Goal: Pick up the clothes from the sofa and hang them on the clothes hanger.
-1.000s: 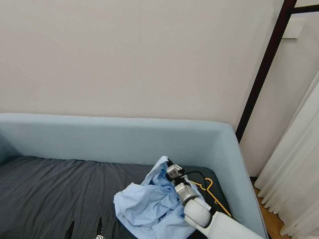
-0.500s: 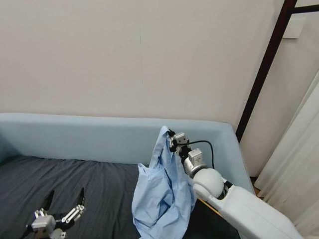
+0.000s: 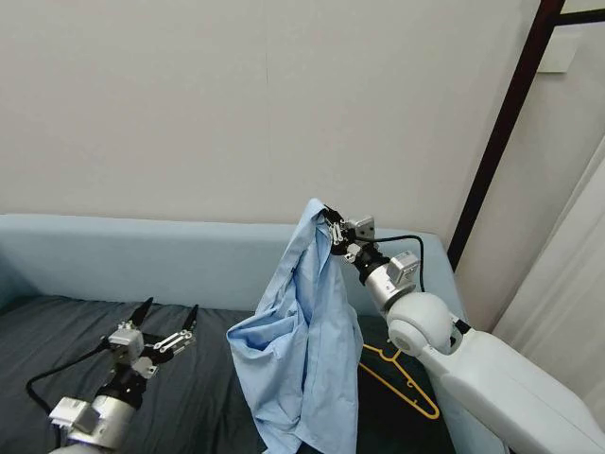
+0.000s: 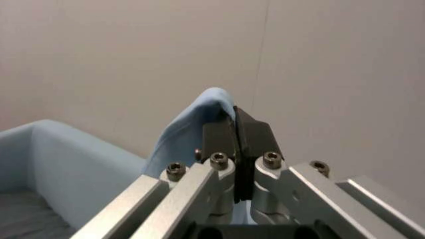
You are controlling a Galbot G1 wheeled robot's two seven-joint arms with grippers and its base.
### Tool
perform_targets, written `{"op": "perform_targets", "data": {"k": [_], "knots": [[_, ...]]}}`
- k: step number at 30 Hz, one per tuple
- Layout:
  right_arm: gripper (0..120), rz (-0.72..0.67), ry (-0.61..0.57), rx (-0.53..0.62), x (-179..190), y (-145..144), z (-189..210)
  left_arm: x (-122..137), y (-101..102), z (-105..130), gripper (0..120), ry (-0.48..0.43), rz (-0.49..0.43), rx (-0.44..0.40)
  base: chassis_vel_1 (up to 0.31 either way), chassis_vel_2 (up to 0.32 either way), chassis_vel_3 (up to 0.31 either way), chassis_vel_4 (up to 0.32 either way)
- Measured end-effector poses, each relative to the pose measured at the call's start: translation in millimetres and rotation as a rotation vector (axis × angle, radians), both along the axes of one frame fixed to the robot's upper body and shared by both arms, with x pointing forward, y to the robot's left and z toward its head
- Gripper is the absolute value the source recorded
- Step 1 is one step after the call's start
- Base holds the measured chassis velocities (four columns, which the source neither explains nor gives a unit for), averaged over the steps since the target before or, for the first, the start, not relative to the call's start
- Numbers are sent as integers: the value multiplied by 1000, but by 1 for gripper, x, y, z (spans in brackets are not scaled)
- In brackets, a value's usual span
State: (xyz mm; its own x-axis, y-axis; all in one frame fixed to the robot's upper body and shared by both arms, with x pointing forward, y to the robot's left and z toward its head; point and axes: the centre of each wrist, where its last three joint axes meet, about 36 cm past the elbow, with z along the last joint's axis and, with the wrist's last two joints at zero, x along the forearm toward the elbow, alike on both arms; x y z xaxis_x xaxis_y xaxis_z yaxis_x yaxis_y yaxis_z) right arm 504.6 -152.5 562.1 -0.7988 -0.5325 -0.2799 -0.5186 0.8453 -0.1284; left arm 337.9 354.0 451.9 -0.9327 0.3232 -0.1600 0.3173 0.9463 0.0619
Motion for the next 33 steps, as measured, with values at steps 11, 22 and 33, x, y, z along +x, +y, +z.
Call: {"op": "perform_targets", "data": {"k": [11,22,33], "knots": [[0,115,-52,35,-2,19,21,54,67,-9,100,68,-142,92,0,0,0,0],[0,94,-44,32,-14,3,16,130,84,-36,97,81,-443,135,0,0,0,0],[0,70,-36,21,-12,-3,10,136,94,-50,92,106,-630,197,0,0,0,0]]}}
